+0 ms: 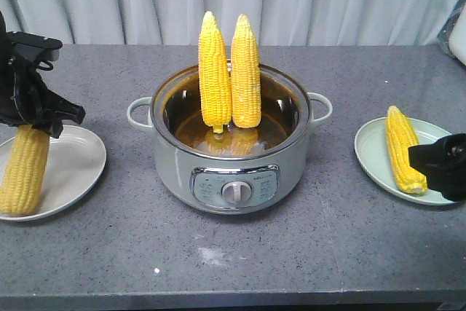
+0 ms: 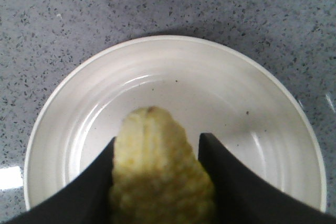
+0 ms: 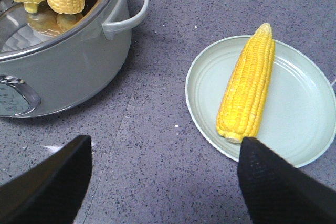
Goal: Distribute corn equally
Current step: 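Lower the corn onto the cream plate and open the left gripper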
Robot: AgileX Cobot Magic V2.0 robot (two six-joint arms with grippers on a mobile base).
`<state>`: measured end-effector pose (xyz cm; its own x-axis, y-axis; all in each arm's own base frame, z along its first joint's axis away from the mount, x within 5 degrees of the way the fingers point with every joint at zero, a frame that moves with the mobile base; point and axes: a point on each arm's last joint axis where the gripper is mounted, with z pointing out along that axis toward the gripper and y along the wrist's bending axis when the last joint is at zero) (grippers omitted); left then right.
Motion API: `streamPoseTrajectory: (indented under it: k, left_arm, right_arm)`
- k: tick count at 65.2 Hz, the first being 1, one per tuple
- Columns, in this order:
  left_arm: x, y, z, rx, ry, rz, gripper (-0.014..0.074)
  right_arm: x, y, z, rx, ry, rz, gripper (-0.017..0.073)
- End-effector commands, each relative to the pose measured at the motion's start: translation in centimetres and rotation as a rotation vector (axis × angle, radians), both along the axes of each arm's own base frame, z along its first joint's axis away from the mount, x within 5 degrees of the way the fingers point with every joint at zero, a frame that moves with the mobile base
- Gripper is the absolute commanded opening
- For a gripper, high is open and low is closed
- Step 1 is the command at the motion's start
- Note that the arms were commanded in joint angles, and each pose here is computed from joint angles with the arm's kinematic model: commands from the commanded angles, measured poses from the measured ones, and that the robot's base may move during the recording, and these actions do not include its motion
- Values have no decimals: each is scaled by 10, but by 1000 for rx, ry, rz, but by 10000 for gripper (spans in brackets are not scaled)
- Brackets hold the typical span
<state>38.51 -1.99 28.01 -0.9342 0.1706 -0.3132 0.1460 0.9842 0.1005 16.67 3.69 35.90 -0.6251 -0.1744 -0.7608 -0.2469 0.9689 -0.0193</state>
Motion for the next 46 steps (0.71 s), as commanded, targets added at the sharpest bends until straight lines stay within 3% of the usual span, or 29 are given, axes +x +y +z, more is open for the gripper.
streamPoseTrajectory:
  k: [1, 25, 46]
  left_arm:
    - [0, 1, 25, -18, -112, 16, 265]
    - [4, 0, 26, -24, -154, 18, 519]
    - [4, 0, 26, -24, -154, 18, 544]
  right_arm:
    - [1, -1, 14, 11, -95, 0, 560]
    - [1, -1, 14, 11, -95, 0, 560]
    - [1, -1, 14, 11, -95, 0, 560]
